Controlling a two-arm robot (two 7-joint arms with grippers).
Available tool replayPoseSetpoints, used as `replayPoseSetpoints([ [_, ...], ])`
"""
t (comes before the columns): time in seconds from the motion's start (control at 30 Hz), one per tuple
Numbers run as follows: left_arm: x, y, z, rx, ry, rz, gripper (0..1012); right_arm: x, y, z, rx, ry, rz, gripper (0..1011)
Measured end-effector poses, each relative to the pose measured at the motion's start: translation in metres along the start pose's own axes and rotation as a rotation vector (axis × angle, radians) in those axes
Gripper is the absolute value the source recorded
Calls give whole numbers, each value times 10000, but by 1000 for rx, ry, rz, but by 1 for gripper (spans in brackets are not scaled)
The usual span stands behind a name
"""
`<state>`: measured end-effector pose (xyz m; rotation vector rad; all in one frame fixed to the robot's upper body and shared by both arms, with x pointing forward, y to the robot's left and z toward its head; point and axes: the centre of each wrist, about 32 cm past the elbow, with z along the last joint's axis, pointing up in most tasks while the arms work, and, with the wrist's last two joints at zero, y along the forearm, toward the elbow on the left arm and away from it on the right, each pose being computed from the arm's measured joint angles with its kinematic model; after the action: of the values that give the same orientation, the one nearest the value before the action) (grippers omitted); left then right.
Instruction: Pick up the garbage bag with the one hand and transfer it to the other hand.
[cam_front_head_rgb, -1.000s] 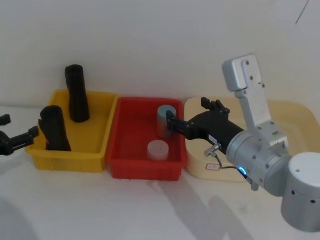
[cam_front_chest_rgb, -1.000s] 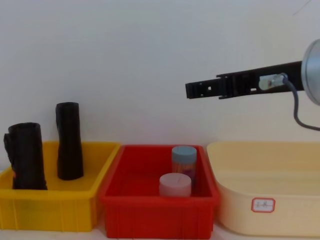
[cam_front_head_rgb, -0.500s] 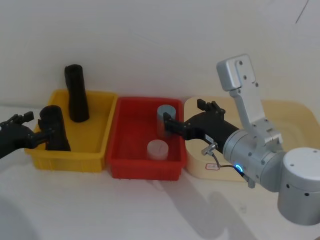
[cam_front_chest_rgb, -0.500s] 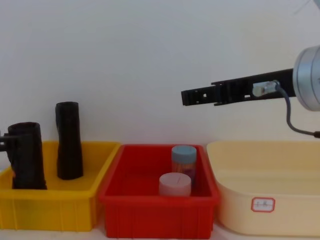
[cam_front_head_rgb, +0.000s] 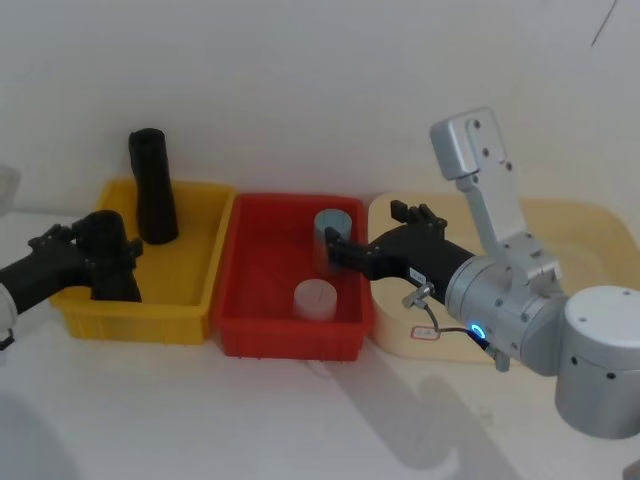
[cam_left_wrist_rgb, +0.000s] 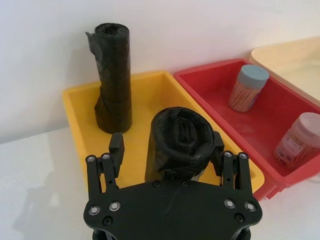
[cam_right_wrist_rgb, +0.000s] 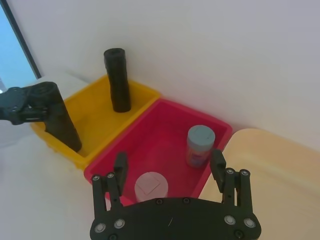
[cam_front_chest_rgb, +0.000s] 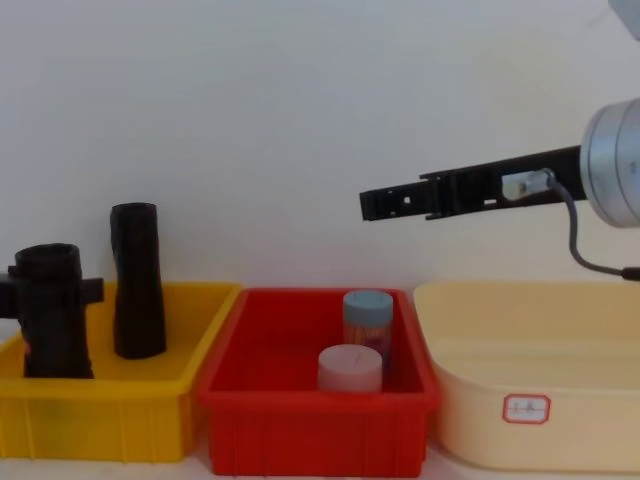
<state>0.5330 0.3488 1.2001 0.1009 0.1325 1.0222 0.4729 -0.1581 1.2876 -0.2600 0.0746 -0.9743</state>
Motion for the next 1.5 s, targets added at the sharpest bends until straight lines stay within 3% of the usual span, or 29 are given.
replayPoseSetpoints([
  [0.43, -5, -177, -68, 54, 21, -55, 1001, 78, 62, -19, -35, 37, 41, 1002],
  [0.9, -7, -238, -101, 79, 30, -81, 1001, 120, 213, -67, -85, 72, 85, 1001],
  [1.5, -6, -261, -116, 90, 34, -92, 1001, 128, 631, -107, -195, 79, 124, 1001],
])
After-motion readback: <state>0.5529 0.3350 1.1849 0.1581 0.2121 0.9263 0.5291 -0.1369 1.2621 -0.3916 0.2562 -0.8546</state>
